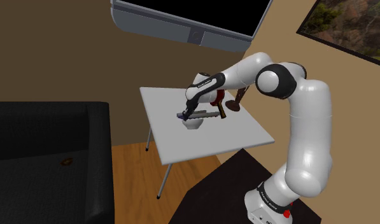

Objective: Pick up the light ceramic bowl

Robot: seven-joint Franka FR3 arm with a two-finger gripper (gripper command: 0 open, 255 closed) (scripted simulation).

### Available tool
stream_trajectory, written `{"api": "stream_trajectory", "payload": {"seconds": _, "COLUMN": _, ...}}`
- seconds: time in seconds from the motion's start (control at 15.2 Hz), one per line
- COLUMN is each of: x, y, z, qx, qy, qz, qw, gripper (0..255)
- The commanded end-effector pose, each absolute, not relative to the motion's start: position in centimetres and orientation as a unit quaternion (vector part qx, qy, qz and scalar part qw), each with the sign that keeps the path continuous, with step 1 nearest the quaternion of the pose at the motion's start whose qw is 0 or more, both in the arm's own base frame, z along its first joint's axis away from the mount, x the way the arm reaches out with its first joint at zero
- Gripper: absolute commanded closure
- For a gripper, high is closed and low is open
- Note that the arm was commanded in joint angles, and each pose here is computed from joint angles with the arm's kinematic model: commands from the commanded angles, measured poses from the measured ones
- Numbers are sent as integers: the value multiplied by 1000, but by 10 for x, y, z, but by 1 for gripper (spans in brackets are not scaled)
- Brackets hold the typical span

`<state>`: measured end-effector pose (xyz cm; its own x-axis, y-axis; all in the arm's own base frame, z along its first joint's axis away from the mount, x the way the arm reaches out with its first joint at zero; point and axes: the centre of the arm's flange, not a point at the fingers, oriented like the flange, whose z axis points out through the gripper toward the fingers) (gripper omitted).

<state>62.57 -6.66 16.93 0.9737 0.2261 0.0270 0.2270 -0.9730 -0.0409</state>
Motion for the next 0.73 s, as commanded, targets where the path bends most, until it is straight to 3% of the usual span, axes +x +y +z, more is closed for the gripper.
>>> {"api": "stream_trajectory", "payload": {"seconds": 0.0, "x": 625, "y": -67, "z": 179, "qx": -993, "qy": -114, "qz": -11, "qw": 22, "gripper": 255}}
{"api": "stream_trajectory", "payload": {"seconds": 0.66, "x": 625, "y": -67, "z": 222, "qx": -993, "qy": -114, "qz": -11, "qw": 22, "gripper": 255}}
